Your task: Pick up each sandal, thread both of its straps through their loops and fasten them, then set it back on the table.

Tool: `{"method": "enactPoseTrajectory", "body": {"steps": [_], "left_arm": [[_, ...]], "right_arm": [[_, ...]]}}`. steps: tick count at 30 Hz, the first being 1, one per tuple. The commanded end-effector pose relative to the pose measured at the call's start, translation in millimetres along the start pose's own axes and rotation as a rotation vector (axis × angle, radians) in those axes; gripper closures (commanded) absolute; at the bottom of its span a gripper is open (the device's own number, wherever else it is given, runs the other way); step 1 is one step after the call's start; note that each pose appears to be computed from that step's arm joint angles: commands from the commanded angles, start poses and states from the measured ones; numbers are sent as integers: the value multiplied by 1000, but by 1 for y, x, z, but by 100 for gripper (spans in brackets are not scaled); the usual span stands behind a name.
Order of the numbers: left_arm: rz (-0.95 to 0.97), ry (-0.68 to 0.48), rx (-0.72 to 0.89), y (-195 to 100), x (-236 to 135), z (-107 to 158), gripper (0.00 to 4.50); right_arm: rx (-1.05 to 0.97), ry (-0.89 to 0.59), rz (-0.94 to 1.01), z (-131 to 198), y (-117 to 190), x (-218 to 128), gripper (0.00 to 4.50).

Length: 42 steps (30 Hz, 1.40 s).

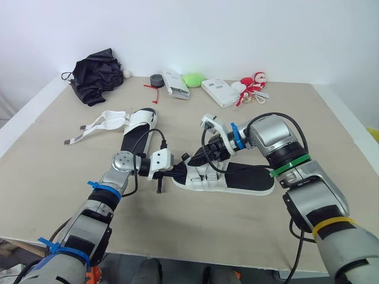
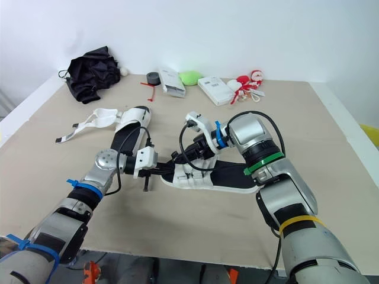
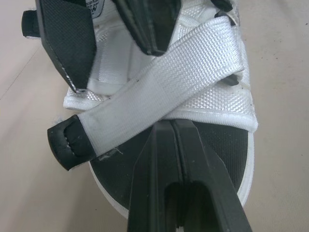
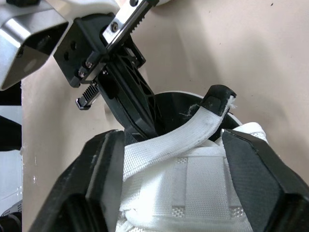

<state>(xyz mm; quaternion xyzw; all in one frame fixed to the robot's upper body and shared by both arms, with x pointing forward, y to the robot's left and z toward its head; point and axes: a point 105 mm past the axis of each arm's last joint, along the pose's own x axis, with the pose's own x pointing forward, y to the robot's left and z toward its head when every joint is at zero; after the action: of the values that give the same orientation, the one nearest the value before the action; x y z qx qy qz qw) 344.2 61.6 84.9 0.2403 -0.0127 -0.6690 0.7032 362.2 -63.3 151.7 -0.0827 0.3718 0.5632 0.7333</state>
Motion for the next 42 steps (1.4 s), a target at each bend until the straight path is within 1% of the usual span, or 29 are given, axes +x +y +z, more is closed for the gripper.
{"method": "enactPoseTrajectory", "body": {"steps": [1,2,3,7,14,19,21,22,23,26,28,33,42], "left_arm": [[-192,222,-236,-65,3,-69,450],[-192,222,-235,-65,3,-69,450],[-192,222,-236,-65,3,-69,450],[-192,223,-237,-66,2,-69,450],[-197,223,-237,-67,2,-69,450],[-201,222,-237,-68,2,-69,450],[-204,223,-236,-68,3,-70,450],[-205,223,-236,-69,3,-70,450],[-205,223,-236,-69,3,-70,450],[-203,221,-236,-69,3,-69,450],[-202,222,-237,-69,3,-70,450],[-207,224,-239,-70,3,-70,450],[-203,220,-239,-69,5,-69,450]], "right_arm": [[-28,22,26,0,7,7,220],[-30,25,29,-1,8,8,249],[-31,28,31,-1,9,9,305],[-34,30,35,-1,10,10,446],[-25,-6,33,4,9,6,446],[-50,-100,39,22,11,-9,446],[-82,-117,24,25,10,-15,382],[-95,-115,19,24,10,-16,368],[-98,-109,17,23,10,-17,317],[-100,-57,35,12,18,-22,198],[-80,-30,38,6,21,-25,140],[-44,12,42,-5,25,-27,140],[-42,89,60,-16,27,-14,140]]}}
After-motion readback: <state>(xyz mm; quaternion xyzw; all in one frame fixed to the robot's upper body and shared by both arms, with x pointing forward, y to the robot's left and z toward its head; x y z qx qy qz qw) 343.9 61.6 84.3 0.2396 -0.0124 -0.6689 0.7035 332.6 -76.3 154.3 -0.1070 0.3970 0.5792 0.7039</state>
